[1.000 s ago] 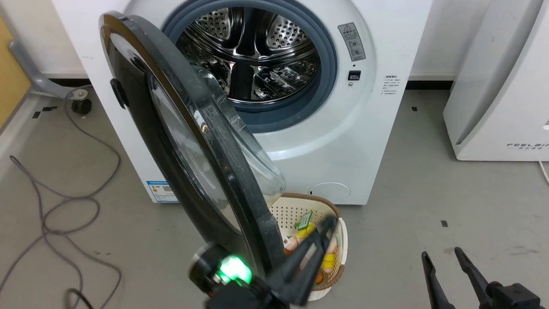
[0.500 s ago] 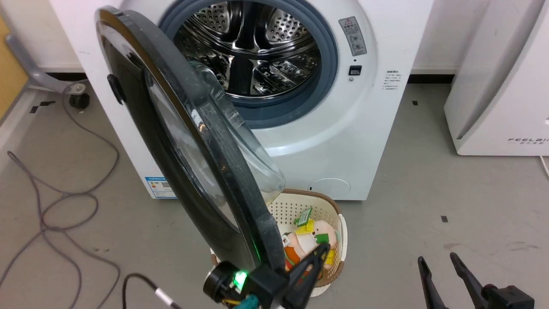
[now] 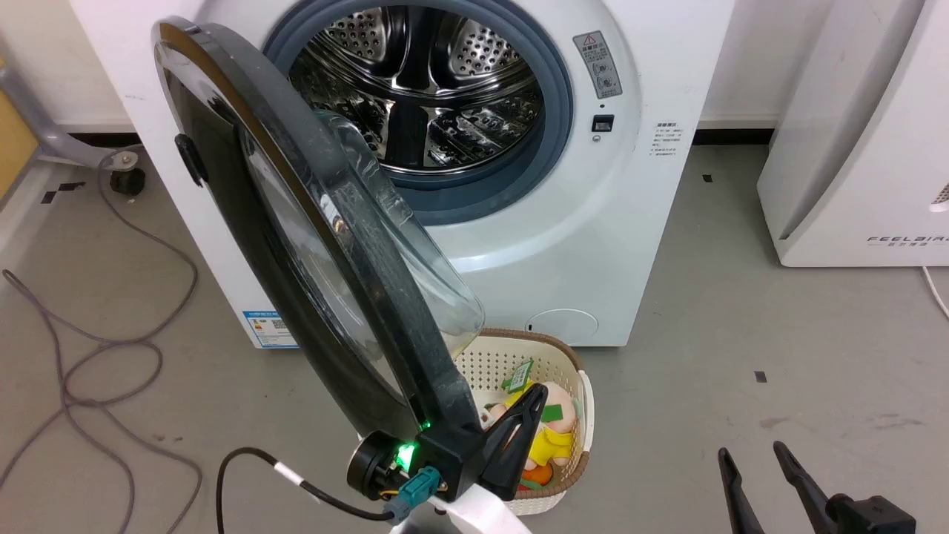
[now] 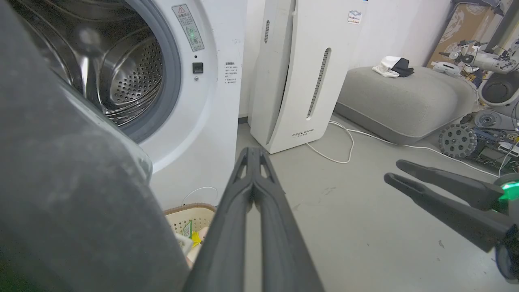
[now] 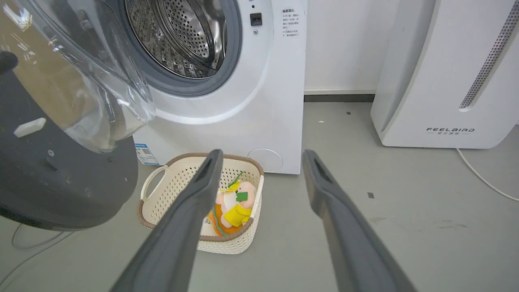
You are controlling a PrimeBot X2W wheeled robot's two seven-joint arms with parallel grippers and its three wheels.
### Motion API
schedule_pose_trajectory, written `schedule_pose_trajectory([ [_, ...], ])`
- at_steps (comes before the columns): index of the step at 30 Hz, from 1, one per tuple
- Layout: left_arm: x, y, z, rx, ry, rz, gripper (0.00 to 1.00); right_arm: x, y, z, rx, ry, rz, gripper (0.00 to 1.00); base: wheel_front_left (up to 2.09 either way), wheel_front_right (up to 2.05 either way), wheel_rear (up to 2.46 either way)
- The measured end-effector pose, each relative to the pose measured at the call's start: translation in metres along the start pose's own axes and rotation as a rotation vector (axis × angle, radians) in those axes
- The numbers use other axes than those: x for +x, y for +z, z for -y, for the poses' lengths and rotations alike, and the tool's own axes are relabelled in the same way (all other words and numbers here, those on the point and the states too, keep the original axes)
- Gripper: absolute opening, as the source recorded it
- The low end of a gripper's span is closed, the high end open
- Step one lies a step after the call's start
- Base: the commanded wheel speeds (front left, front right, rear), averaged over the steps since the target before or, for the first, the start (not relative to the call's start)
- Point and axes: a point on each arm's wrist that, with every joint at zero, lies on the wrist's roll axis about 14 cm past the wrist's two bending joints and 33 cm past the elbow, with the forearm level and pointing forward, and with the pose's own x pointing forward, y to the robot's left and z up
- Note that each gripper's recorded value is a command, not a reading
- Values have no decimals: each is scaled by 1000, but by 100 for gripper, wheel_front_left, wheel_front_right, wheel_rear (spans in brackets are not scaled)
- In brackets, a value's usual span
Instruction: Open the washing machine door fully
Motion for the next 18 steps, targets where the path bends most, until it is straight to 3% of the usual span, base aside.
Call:
schedule_pose_trajectory([
  [18, -33, 3, -26, -7, 131, 12, 0, 3, -7, -7, 7, 23, -16, 100, 0, 0, 0],
])
